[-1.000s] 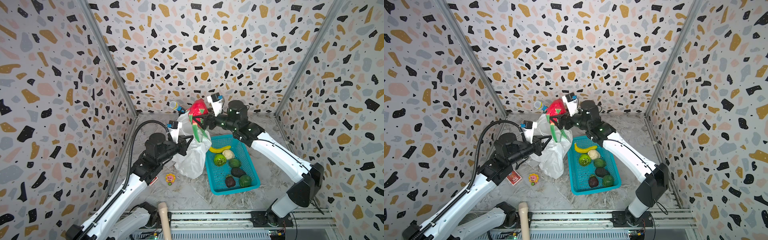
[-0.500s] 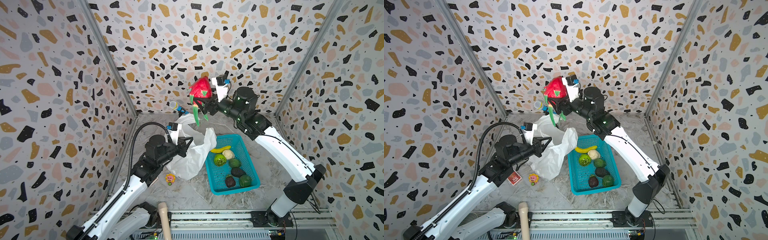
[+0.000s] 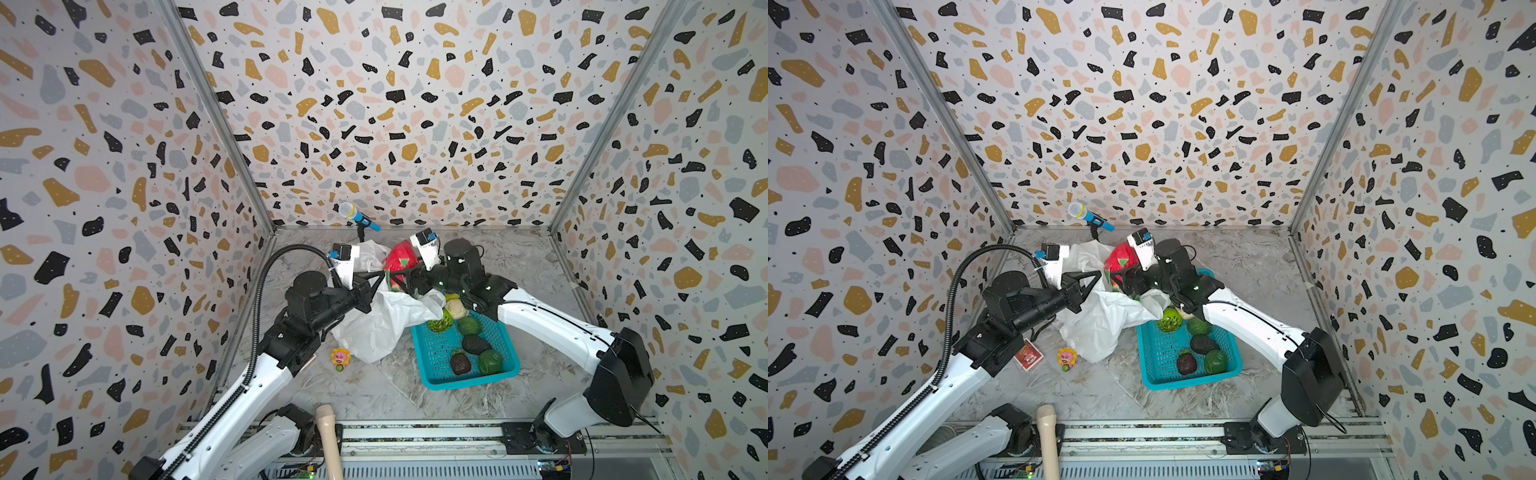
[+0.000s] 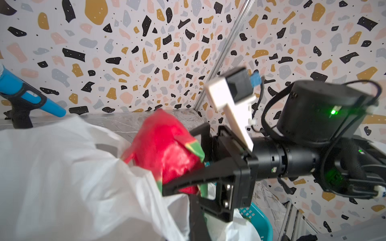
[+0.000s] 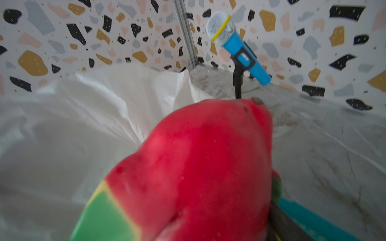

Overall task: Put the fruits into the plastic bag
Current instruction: 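Carry the dragon fruit with the right gripper toward the held bag opening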

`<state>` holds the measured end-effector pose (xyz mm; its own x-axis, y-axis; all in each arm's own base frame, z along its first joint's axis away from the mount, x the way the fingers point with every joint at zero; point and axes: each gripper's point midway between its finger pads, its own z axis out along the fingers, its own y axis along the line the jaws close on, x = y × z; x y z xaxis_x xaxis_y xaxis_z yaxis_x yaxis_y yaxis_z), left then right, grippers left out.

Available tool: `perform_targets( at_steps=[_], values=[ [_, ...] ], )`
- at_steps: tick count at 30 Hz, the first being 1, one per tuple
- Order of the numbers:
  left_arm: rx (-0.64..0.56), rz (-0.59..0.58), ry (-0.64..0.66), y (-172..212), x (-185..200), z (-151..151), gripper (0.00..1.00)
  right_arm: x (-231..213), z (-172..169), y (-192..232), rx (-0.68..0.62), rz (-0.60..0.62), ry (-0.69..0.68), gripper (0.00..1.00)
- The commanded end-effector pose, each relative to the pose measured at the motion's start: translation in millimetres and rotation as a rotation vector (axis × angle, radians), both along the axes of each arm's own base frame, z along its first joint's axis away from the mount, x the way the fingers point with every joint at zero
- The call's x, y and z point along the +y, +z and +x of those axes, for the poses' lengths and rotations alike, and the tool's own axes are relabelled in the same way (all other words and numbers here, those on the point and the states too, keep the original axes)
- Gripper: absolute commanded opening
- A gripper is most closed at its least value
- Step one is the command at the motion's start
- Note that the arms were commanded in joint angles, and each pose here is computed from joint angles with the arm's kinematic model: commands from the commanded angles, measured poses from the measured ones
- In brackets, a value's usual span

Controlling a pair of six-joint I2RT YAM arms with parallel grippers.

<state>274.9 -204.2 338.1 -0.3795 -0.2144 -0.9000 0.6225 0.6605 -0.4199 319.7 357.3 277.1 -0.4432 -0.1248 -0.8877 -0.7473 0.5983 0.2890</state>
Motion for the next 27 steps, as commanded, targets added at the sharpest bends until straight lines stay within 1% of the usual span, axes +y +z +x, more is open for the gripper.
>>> perform_targets(
  at_steps=[1,8,11,15,20,27],
  values=[
    [-0.055,-0.024,0.022,12.1,2.3,2.9,0.0,-19.8,-22.7,100.1,-0.174,0.219,-0.005,0.34],
    [-0.05,0.002,0.035,3.2,2.9,7.3,0.0,-33.8,-42.3,69.2,-0.116,0.169,0.011,0.35],
    [-0.049,0.026,0.034,-1.0,3.2,7.7,0.0,-42.4,-44.6,71.1,-0.141,0.158,-0.01,0.35],
    [-0.038,0.034,0.03,-5.5,2.5,7.7,0.0,-44.8,-49.1,77.6,-0.163,0.145,0.003,0.35],
    [-0.023,0.036,0.049,-9.4,4.0,11.2,0.0,-42.8,-59.0,72.4,-0.162,0.111,0.035,0.35],
    [0.0,0.053,0.045,-18.7,3.7,11.1,0.0,-60.1,-62.5,83.6,-0.21,0.111,-0.033,0.35]
  ],
)
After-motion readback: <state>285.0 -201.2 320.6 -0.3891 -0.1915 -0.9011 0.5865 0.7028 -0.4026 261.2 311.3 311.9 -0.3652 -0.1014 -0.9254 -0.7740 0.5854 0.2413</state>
